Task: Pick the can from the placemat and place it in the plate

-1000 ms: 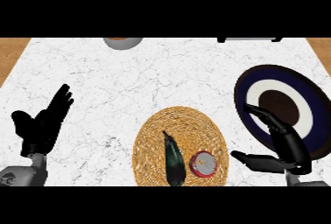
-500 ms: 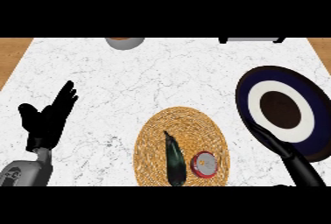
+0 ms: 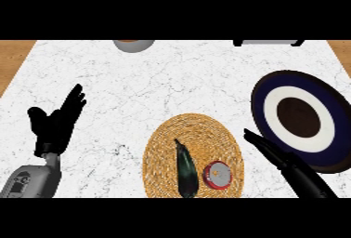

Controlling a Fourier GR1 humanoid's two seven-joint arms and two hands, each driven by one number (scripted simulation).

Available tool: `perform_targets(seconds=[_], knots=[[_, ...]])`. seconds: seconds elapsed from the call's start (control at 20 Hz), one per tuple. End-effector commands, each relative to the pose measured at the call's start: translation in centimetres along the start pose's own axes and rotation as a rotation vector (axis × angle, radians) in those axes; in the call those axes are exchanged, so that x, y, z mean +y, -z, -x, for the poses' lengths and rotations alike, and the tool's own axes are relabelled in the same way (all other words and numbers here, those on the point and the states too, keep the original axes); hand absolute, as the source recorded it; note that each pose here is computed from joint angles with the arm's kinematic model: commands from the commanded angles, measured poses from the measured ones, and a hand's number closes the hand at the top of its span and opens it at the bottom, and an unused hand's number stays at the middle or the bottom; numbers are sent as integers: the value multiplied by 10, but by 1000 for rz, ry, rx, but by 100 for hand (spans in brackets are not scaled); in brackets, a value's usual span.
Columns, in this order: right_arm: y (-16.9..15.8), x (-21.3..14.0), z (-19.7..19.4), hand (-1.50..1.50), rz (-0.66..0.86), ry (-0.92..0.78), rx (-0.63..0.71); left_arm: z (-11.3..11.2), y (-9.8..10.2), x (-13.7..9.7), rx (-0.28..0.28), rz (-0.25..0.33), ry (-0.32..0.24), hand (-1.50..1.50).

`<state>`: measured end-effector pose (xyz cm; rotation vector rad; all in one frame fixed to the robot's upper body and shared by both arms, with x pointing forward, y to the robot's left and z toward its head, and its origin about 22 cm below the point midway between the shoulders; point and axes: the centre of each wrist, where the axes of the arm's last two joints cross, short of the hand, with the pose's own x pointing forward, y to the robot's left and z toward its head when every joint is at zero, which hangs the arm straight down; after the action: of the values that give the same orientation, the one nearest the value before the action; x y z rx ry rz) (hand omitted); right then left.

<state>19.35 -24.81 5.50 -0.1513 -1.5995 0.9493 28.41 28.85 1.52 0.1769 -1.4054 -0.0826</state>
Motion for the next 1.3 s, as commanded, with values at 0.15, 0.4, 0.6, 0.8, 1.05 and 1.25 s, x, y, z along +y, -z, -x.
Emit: perform_targets(seconds=[0.15, 0.4, 0.6, 0.8, 1.05, 1.25], knots=[[19, -7, -21, -150, -61, -185, 116, -4, -3, -7, 0, -11, -11, 0], [36, 14, -23, -150, -134, -235, 172, -2, -12, -8, 10, 10, -6, 0], [46, 17, -29, -150, -211, -273, 200, -13, 1, -4, -7, 21, 2, 0], [60, 30, -44, -150, -249, -281, 223, -11, -16, 5, 9, 13, -14, 0], [71, 32, -29, -150, -237, -302, 244, 5, 10, -4, -7, -7, -13, 0], [59, 59, -38, -150, -242, -315, 247, -11, -4, 7, 3, -10, 1, 0]])
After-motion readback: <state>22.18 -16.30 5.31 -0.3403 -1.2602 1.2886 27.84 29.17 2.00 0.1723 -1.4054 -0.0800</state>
